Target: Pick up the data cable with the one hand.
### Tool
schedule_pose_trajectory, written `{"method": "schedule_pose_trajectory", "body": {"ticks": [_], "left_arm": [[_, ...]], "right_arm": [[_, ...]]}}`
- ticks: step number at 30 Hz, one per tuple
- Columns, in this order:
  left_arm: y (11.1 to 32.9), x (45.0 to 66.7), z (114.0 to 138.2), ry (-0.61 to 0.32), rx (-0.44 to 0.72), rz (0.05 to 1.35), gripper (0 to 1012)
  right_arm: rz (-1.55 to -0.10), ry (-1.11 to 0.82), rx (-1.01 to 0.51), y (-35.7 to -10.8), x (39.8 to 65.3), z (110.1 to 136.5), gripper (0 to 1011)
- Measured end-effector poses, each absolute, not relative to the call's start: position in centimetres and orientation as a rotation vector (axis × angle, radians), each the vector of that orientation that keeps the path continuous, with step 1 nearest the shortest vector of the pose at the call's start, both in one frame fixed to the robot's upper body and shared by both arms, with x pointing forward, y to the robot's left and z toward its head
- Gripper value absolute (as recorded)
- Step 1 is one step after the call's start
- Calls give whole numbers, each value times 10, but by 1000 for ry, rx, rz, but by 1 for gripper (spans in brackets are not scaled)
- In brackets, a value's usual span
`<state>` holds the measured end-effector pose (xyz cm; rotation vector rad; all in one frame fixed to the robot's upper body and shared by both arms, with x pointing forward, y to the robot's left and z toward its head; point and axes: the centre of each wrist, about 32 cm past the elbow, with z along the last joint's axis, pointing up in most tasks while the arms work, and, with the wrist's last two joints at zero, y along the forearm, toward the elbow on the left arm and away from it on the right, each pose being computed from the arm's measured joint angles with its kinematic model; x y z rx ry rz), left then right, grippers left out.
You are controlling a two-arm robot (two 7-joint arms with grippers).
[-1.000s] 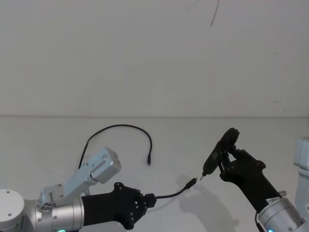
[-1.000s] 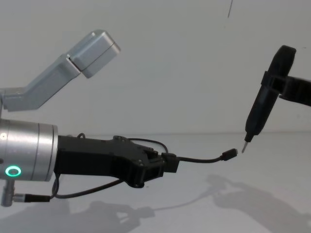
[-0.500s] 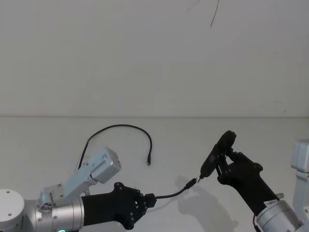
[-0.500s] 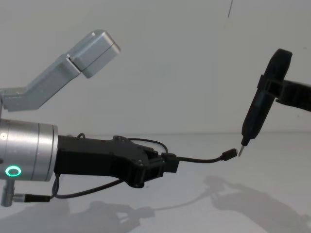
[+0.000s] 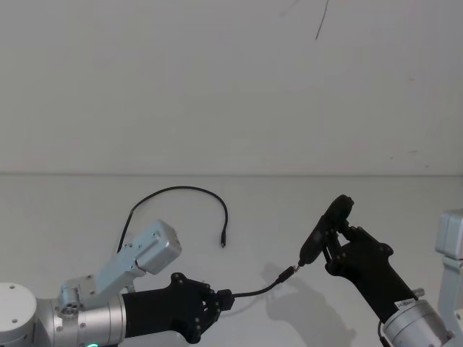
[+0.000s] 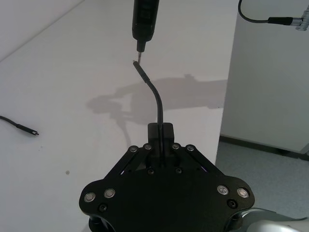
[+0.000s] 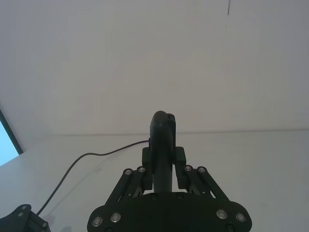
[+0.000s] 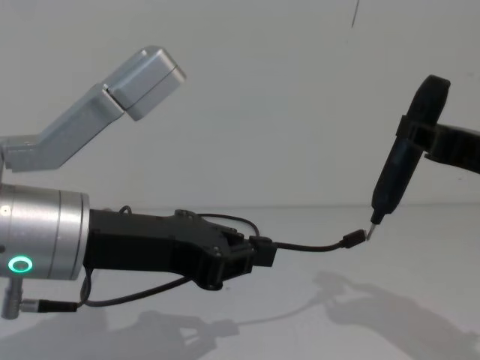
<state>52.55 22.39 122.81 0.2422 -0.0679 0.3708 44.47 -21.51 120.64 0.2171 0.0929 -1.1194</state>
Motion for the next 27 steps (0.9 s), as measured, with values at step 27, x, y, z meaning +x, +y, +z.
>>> {"method": "schedule_pose_trajectory", "body": {"ticks": [27], "left_arm": [[224, 526, 1228, -68, 242, 371, 43]], "right_arm": [[-1103, 107, 243, -213, 446, 1209, 269]]}}
